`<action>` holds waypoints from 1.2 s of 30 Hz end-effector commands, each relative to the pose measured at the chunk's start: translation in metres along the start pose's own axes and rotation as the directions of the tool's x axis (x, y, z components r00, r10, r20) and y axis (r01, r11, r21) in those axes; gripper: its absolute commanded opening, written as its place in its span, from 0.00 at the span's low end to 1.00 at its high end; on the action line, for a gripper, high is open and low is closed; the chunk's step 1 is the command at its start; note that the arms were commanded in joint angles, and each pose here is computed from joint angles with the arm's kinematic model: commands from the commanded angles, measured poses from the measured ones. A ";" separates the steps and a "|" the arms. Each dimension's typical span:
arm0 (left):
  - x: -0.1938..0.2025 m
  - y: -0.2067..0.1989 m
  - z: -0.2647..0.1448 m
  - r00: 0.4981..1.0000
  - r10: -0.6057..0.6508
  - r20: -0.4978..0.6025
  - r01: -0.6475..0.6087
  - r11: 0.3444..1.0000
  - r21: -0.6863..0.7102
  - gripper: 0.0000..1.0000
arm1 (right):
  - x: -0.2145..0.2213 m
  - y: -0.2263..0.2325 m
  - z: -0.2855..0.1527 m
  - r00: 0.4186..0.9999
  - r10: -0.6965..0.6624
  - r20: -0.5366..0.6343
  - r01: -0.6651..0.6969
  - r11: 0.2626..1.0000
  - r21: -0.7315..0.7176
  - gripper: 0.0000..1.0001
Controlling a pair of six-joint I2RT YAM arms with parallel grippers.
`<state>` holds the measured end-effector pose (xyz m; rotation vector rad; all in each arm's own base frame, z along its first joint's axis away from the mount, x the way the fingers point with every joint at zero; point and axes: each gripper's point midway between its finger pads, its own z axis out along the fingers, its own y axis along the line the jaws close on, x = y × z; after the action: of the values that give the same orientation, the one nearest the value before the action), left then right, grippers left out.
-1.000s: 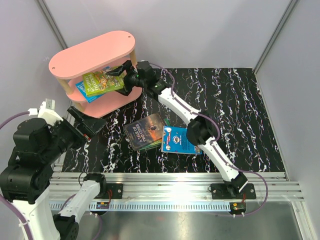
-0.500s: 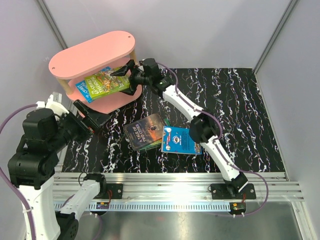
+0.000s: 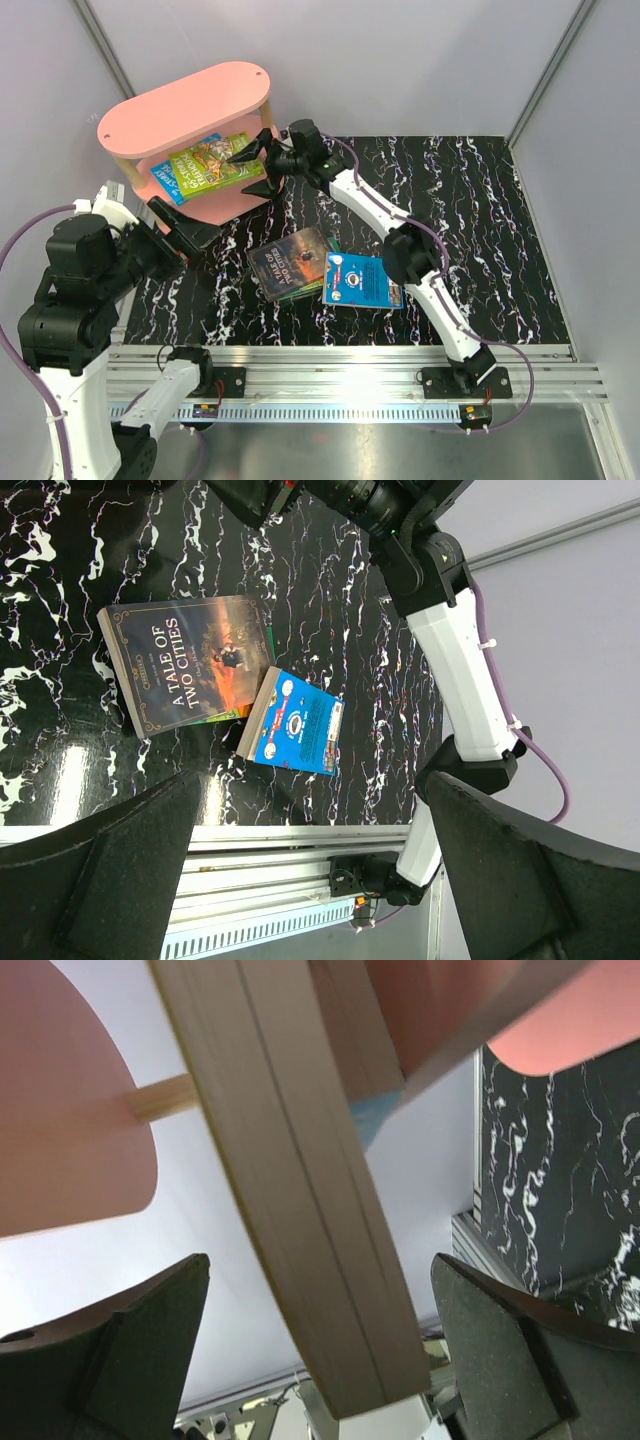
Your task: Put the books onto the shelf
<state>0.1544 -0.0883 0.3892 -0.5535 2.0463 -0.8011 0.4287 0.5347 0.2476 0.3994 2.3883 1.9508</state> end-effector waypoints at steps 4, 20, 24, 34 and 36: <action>-0.003 -0.008 0.001 0.999 0.032 0.004 -0.032 0.999 0.042 0.99 | 0.039 0.051 -0.032 0.987 -0.126 -0.096 0.117 0.989 -0.095 1.00; -0.007 -0.011 0.008 0.998 0.058 -0.004 -0.058 0.997 0.049 0.99 | 0.048 0.081 -0.086 0.962 -0.256 -0.098 0.230 0.949 -0.215 0.41; -0.014 -0.011 -0.001 0.996 0.083 0.028 -0.083 0.996 0.021 0.99 | 0.031 0.052 -0.120 0.967 -0.256 -0.017 0.255 0.966 -0.032 0.02; -0.102 -0.005 -0.042 0.923 0.217 0.317 -0.133 0.955 -0.266 0.99 | -0.011 0.006 -0.131 0.949 -0.307 0.076 0.289 0.939 0.188 0.00; -0.106 -0.005 -0.045 0.913 0.211 0.351 -0.119 0.957 -0.264 0.99 | -0.016 0.002 -0.128 0.952 -0.296 0.081 0.276 0.941 0.197 0.00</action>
<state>0.1796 -0.0357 0.4850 -0.5383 1.7898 -0.4840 0.4171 0.4039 0.2817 0.1725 2.3936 1.6079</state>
